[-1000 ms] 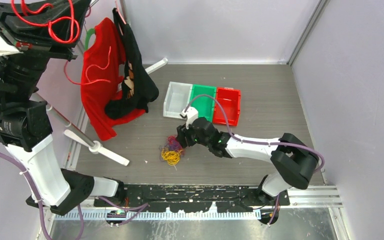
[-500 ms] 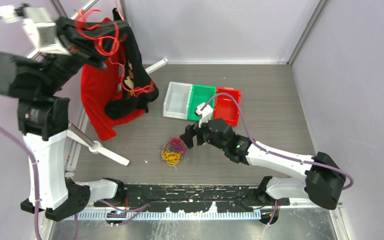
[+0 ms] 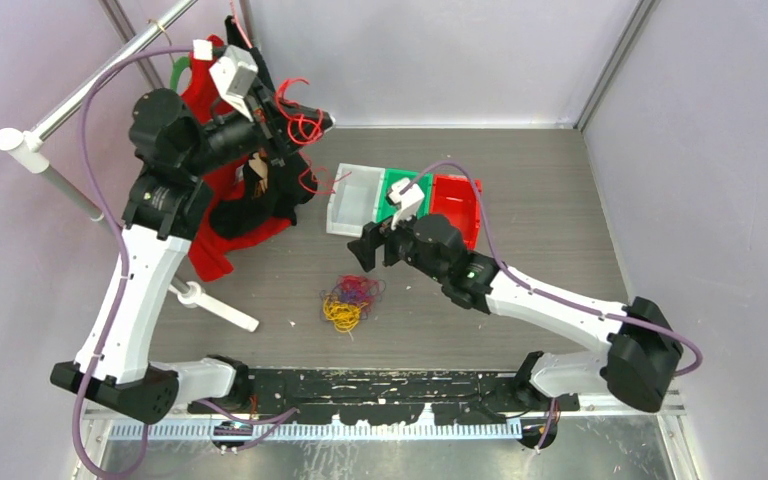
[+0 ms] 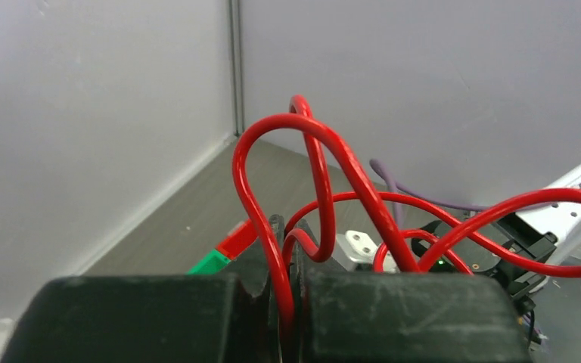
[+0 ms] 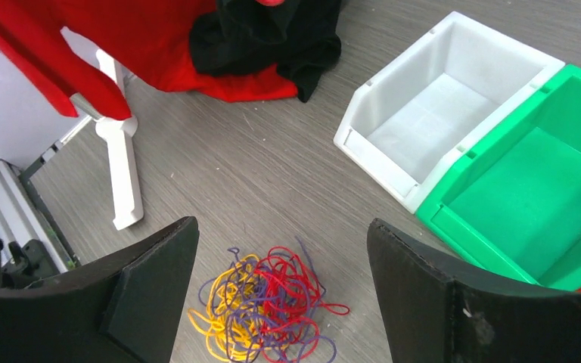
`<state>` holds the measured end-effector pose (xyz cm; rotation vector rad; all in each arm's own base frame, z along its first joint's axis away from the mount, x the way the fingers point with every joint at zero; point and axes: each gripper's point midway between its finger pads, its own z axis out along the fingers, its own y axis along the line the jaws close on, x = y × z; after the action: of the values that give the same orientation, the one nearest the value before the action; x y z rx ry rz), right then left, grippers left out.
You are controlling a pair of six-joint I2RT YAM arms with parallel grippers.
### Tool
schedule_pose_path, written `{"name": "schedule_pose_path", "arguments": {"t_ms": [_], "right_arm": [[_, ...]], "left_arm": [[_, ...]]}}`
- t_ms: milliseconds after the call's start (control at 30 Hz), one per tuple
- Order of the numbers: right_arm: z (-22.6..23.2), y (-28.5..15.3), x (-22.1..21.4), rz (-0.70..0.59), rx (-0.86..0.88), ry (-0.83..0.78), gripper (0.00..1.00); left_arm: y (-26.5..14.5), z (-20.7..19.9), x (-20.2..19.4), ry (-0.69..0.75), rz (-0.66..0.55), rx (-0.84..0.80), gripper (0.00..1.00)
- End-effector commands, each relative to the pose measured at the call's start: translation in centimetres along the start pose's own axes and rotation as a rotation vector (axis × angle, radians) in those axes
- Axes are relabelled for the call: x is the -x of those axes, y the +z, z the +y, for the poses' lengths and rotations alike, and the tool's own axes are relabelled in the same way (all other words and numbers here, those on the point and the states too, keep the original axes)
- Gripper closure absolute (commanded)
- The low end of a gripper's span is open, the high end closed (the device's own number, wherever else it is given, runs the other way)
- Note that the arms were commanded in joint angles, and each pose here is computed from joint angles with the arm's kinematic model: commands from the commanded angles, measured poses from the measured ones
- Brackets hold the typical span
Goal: Untangle the cables
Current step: Place the cable in the bin.
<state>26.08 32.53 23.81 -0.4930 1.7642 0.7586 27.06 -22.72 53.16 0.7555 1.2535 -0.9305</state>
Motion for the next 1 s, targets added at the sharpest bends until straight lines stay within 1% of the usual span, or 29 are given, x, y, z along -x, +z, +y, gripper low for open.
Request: {"name": "schedule_pose_path", "arguments": {"t_ms": [0,100,200,400,600,967], "right_arm": [[0.4,2.2,3.1,-0.079,0.011,0.05,0.14],[-1.2,3.1,3.2,-0.086,-0.047,0.065,0.16],[-3.3,3.2,3.2,-0.089,-0.115,0.105,0.16],[-8.1,1.7,2.2,-0.059,-0.28,0.17,0.16],[-10.5,-0.2,0.8,-0.055,-0.337,0.204,0.16],[-13.1,-1.3,-1.5,-0.008,-0.399,0.227,0.16]], "left_arm": [[0.9,0.1,-1.2,0.037,-0.008,-0.022,1.0],[1.5,0.7,-2.9,0.03,0.02,-0.02,1.0],[2.9,2.5,-5.5,0.013,0.069,-0.007,1.0],[4.9,5.3,-9.1,0.022,0.129,0.022,1.0],[6.3,7.1,-10.9,0.038,0.169,0.035,1.0],[7.0,9.2,-14.1,0.081,0.232,0.054,1.0]]}}
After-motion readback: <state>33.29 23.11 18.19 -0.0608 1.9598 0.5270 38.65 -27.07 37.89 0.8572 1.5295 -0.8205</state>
